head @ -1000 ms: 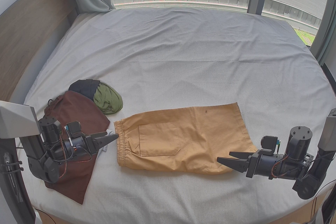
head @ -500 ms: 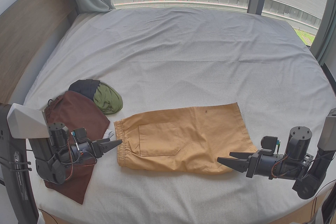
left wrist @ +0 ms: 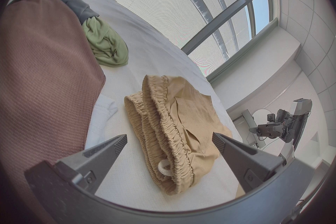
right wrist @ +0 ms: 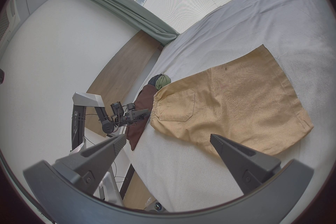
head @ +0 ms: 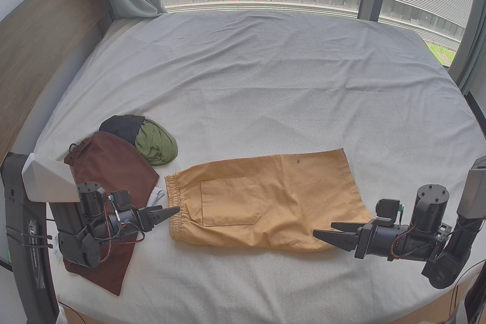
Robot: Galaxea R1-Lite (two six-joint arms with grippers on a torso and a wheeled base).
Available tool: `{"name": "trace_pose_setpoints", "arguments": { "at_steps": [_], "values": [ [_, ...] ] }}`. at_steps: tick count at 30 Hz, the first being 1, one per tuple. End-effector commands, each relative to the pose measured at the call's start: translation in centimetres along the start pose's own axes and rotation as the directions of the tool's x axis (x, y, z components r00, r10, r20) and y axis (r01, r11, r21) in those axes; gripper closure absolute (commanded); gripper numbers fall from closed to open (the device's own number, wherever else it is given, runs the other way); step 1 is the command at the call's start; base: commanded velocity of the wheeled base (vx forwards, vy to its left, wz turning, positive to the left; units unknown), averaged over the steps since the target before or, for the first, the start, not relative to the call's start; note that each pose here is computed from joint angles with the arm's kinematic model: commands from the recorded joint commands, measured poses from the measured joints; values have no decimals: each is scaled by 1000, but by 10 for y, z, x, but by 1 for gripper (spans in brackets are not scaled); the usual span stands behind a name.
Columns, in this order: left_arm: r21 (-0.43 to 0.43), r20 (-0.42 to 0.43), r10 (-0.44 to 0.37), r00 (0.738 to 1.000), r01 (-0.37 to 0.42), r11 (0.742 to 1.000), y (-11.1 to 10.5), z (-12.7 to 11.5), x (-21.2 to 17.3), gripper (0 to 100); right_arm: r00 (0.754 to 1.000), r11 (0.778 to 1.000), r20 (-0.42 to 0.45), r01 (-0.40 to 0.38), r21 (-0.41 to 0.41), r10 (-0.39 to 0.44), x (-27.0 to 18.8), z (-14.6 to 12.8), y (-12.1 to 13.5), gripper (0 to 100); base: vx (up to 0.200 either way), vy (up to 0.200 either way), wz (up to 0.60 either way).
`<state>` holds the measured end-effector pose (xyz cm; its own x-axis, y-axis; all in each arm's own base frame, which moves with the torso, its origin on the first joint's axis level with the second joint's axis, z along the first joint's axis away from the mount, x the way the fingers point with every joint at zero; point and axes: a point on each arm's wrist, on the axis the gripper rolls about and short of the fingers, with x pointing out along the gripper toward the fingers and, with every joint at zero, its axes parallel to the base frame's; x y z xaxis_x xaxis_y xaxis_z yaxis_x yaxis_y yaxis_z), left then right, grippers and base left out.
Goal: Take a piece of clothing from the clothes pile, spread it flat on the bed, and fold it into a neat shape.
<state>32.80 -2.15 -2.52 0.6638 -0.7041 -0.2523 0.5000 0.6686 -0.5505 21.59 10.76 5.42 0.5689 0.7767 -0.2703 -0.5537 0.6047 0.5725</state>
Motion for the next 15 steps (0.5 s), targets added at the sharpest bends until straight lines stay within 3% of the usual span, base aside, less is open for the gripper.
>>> {"name": "trace_pose_setpoints", "arguments": {
  "at_steps": [1, 9, 15],
  "values": [
    [-24, -28, 5, 1000, -6, 1000, 7, -13, 11, 0, 1000, 1000, -5, 1, 3, -1, 1, -1, -1, 0, 0, 0, 0],
    [-20, -41, 63, 997, -64, 998, 7, -29, 34, 0, 1000, 1000, -11, 3, 5, -3, 1, -2, -1, 0, 0, 0, 0],
    [-100, -41, 43, 998, -47, 994, 0, -28, 41, 0, 1000, 1000, -21, 5, 10, -5, 3, -4, -2, 0, 0, 0, 0]
  ]
}}
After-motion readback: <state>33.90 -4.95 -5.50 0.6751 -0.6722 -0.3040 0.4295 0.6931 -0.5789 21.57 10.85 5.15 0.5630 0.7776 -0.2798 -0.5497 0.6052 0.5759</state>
